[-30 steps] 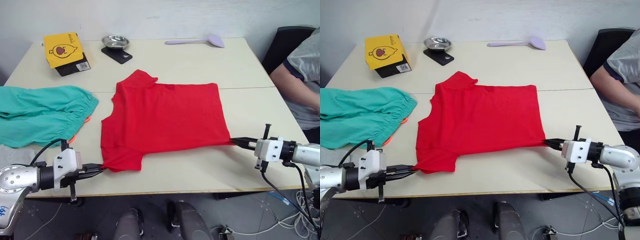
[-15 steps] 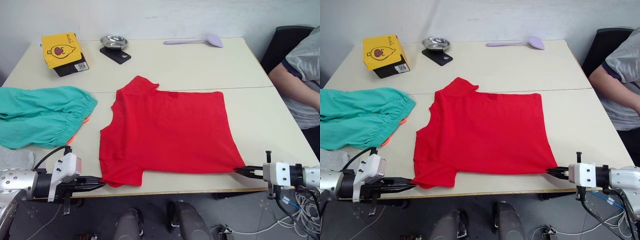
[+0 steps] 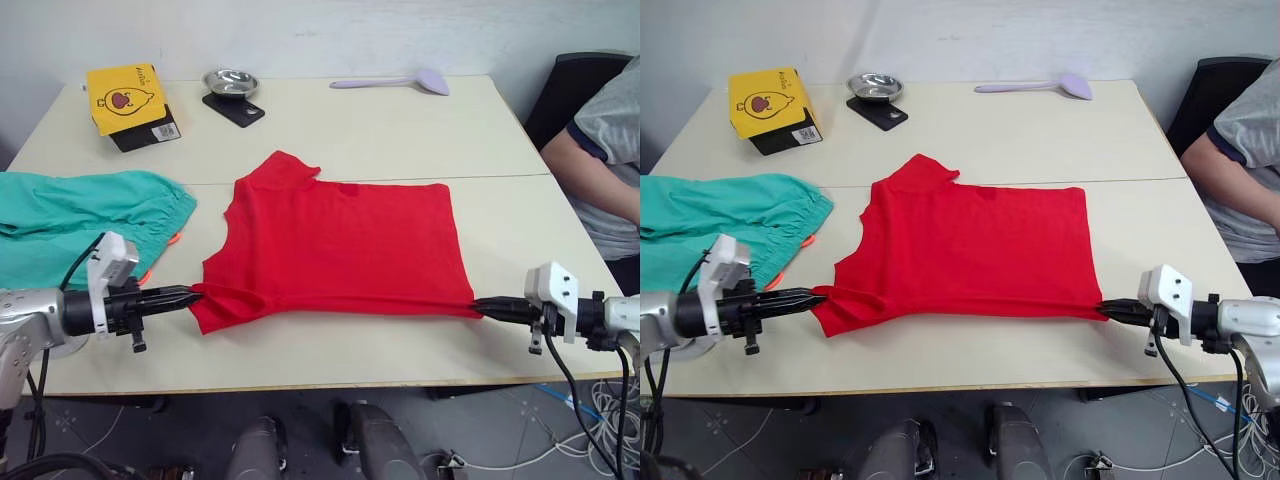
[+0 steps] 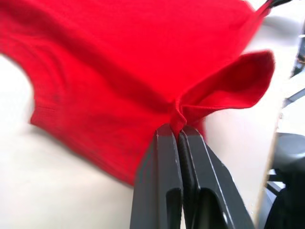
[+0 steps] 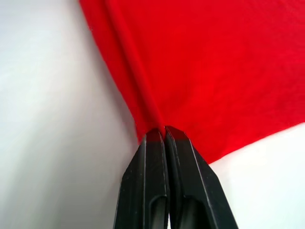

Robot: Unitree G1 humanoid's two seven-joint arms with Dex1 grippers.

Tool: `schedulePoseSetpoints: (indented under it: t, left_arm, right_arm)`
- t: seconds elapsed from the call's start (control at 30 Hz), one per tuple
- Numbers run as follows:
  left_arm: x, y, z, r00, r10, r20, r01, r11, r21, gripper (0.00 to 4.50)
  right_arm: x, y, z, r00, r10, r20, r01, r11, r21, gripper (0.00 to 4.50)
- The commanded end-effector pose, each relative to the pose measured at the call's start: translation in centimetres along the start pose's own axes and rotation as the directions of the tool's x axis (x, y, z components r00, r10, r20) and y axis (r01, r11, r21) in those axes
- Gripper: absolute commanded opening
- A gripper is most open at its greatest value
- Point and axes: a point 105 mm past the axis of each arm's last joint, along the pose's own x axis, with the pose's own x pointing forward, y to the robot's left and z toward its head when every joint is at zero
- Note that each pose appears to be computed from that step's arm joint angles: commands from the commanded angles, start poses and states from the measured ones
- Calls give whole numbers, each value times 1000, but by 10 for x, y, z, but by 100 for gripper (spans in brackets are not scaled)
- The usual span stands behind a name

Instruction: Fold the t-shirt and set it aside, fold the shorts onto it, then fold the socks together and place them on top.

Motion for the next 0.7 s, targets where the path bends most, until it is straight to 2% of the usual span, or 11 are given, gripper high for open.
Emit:
schedulePoseSetpoints:
  t: [0.03, 0.23, 0.4, 0.57, 0.6, 0.67, 0.7]
  left_arm:
    - [5, 6, 7, 1000, 13, 28, -12, 1000, -26, 0]
    - [12, 18, 5, 998, 61, 22, -59, 997, -48, 0]
    - [8, 27, -4, 993, 116, -30, -118, 992, -53, 0]
    - [9, 31, -4, 990, 139, -6, -139, 987, -75, 0]
    - [10, 34, -4, 988, 157, 1, -157, 985, -76, 0]
    - [12, 37, -3, 984, 177, 20, -175, 982, -77, 46]
    - [12, 39, -1, 981, 192, 32, -190, 980, -61, 67]
  right_arm:
    - [5, -7, 5, 999, -27, 23, 26, 998, 57, 7]
    - [16, -7, 0, 1000, -22, 4, 21, 997, 76, 7]
    - [19, -8, -5, 999, -44, -7, 44, 995, 85, 7]
    - [18, -12, -2, 996, -87, 25, 85, 992, 90, 7]
    - [18, -13, -1, 995, -95, 33, 91, 990, 104, 24]
    - [18, -15, 1, 992, -113, 50, 108, 990, 96, 66]
    - [17, -15, 3, 991, -119, 63, 112, 989, 93, 101]
